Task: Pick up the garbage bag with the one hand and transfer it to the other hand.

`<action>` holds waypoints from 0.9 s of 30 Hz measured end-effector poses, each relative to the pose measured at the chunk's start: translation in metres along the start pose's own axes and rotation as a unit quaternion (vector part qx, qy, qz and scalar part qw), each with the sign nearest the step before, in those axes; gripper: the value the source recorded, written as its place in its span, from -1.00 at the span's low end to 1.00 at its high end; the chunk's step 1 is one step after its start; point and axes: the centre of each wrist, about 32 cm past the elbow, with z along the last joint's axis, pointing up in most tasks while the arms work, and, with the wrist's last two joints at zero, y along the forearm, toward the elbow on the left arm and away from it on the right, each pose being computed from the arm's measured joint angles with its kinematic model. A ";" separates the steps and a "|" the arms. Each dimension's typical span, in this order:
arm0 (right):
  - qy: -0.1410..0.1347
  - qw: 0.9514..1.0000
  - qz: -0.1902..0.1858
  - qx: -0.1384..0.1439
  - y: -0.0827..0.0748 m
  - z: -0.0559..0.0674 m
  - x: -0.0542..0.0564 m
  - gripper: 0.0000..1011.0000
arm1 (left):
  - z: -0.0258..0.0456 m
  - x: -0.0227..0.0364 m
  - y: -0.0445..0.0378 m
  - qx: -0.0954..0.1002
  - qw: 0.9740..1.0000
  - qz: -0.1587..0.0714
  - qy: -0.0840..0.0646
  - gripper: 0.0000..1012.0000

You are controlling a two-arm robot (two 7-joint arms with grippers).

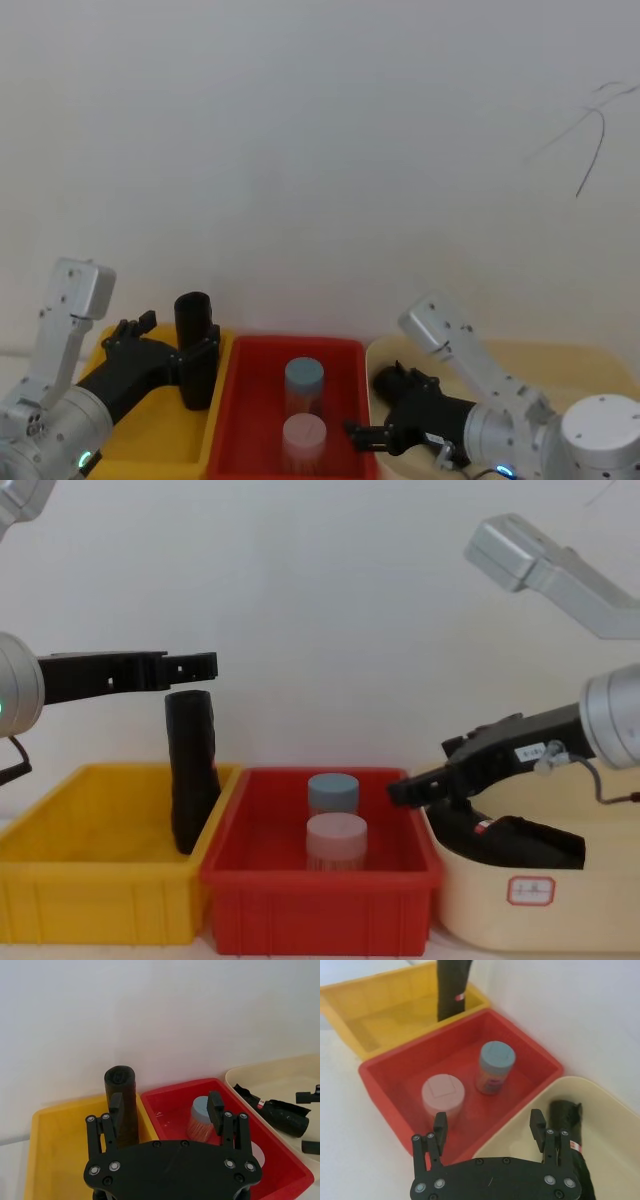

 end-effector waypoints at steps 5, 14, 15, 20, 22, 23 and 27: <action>-0.007 1.000 0.018 -0.002 0.006 0.006 -0.001 0.99 | 0.0000 0.0000 0.0000 0.000 1.000 0.000 0.000 0.98; -0.015 0.999 0.045 -0.005 0.016 0.015 -0.005 0.99 | 0.0000 0.0000 0.0000 0.000 1.000 0.000 0.000 0.98; -0.015 0.999 0.047 -0.005 0.017 0.015 -0.005 0.99 | 0.0000 0.0000 0.0000 0.000 1.000 0.000 0.000 0.98; -0.016 0.998 0.059 -0.007 0.024 0.018 -0.007 0.99 | 0.0000 0.0000 0.0000 0.000 1.000 0.000 0.000 0.98; -0.016 0.998 0.062 -0.007 0.027 0.019 -0.008 0.99 | 0.0000 0.0000 0.0000 0.000 1.000 0.000 0.000 0.98; -0.015 0.998 0.063 -0.007 0.027 0.019 -0.008 0.99 | 0.0000 0.0000 0.0000 0.000 1.000 0.000 0.000 0.98; -0.014 0.997 0.070 -0.007 0.033 0.021 -0.009 0.99 | 0.0000 0.0000 0.0000 0.000 1.000 0.000 0.000 0.98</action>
